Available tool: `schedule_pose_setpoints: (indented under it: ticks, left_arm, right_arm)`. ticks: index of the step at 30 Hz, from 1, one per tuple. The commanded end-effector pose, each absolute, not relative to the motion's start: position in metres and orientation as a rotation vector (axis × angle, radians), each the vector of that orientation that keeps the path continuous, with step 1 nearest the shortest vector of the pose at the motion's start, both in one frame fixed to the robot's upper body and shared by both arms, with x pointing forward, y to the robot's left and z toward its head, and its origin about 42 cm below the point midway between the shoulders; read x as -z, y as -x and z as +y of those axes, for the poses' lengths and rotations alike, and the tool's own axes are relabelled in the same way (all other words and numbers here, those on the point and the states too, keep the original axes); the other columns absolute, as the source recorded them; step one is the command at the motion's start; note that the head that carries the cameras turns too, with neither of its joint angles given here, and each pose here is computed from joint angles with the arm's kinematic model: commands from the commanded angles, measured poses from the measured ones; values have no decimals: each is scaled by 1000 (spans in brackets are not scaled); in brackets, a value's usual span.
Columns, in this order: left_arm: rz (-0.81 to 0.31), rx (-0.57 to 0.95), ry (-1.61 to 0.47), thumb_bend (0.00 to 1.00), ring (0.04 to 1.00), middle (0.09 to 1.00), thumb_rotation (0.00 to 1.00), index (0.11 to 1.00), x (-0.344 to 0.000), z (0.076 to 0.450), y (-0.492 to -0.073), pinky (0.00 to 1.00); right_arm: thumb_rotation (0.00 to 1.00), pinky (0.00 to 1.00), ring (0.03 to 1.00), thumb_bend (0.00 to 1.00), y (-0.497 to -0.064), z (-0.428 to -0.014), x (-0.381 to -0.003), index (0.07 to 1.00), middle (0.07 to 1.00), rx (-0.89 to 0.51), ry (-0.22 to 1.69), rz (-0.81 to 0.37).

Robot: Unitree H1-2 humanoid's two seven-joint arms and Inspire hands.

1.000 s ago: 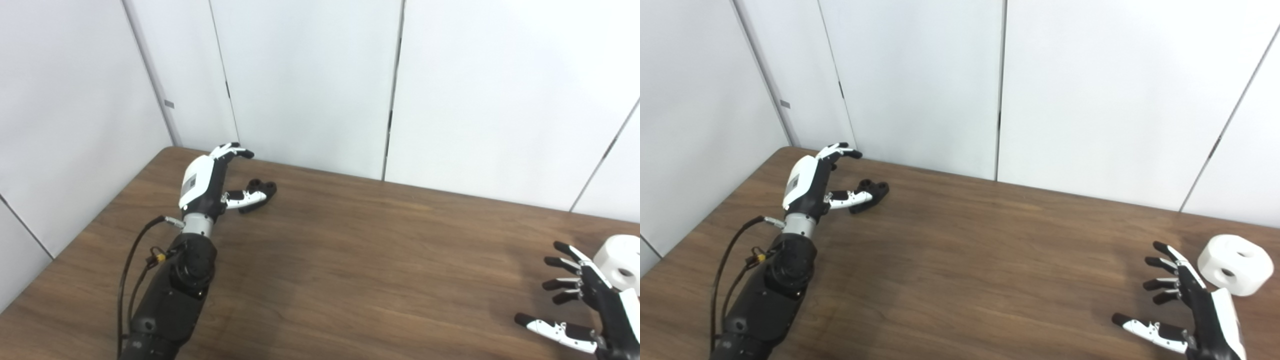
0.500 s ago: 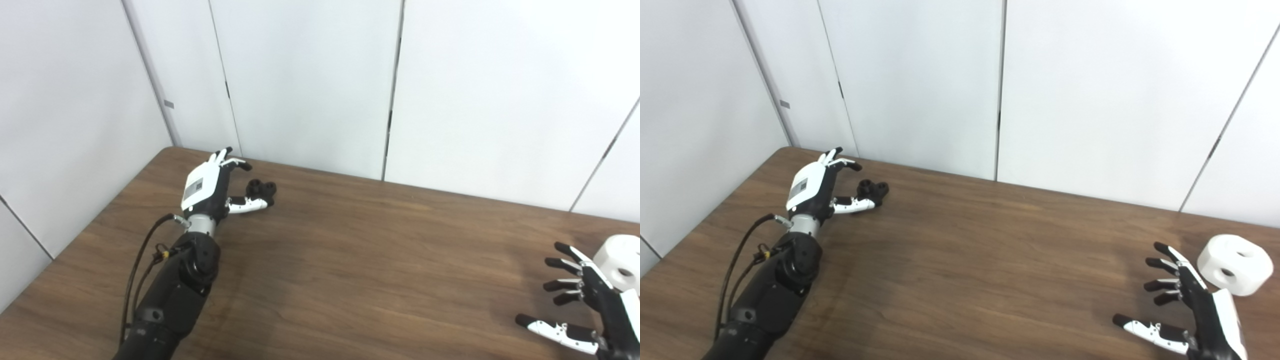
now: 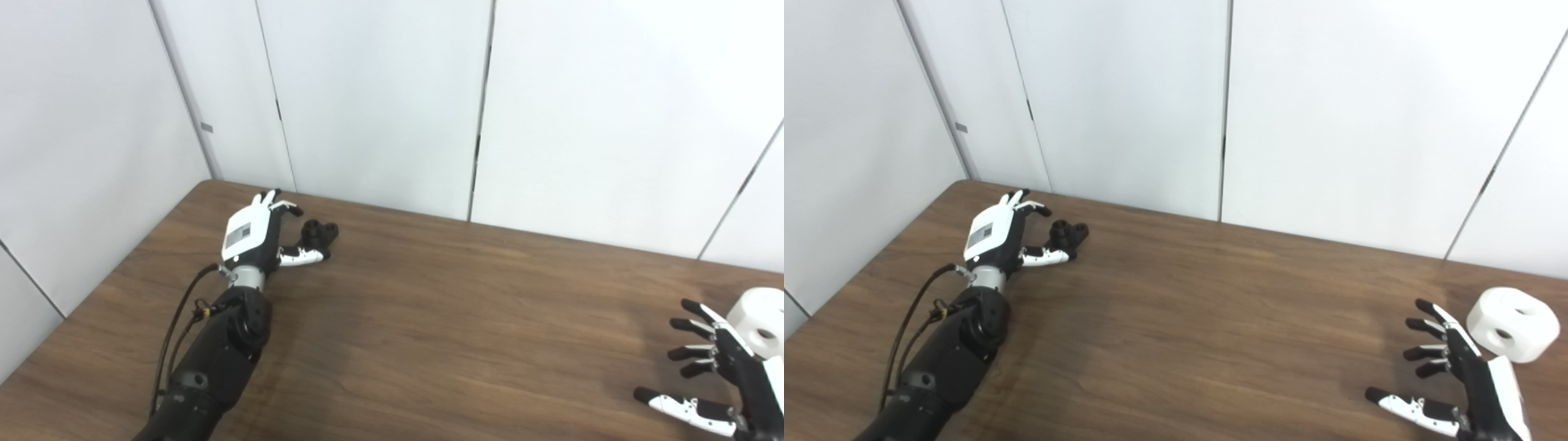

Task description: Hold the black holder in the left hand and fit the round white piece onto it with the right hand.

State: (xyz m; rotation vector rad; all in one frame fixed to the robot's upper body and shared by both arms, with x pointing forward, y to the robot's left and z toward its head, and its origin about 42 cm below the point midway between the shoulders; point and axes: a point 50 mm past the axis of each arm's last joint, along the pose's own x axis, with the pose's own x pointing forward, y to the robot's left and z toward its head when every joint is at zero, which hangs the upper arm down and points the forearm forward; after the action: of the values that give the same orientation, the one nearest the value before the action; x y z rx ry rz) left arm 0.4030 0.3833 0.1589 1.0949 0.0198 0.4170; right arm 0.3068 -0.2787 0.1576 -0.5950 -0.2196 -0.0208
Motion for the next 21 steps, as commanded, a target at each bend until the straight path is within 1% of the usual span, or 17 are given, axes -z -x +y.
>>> schedule_pose_setpoints:
  ticks: [1,5,6,8,10,13,17,21]
  left_arm:
    - [-61,-486,-1123,980,1000,960,300,707,-189,394,-416,899]
    - [-63,-485,-1119,980,1000,954,309,701,-187,395,-417,888]
    - [-59,-485,-1115,984,994,945,300,693,-186,395,-417,865]
    - [-52,-484,-1114,980,999,948,306,695,-184,396,-418,880]
    - [-48,-480,-1115,979,993,943,315,692,-182,397,-419,856]
    - [-43,-473,-1107,970,994,944,316,693,-180,398,-419,854]
    - [-22,-468,-1099,967,993,938,311,700,-176,399,-422,861]
    - [6,-455,-1096,955,986,936,313,704,-173,398,-422,843]
  right_arm:
    - [0,474,591,724,-310,-282,-177,854,769,33,601,-289]
    - [0,474,591,726,-310,-282,-178,857,771,31,604,-288]
    - [0,479,594,724,-309,-282,-179,857,772,30,602,-289]
    - [0,480,595,724,-309,-282,-179,857,772,30,602,-290]
    - [0,471,589,720,-308,-281,-180,859,771,31,606,-293]
    - [0,462,586,718,-307,-281,-181,860,772,33,613,-290]
    - [0,472,587,717,-307,-282,-181,860,769,33,610,-285]
    - [0,471,584,717,-306,-282,-181,857,764,34,616,-291]
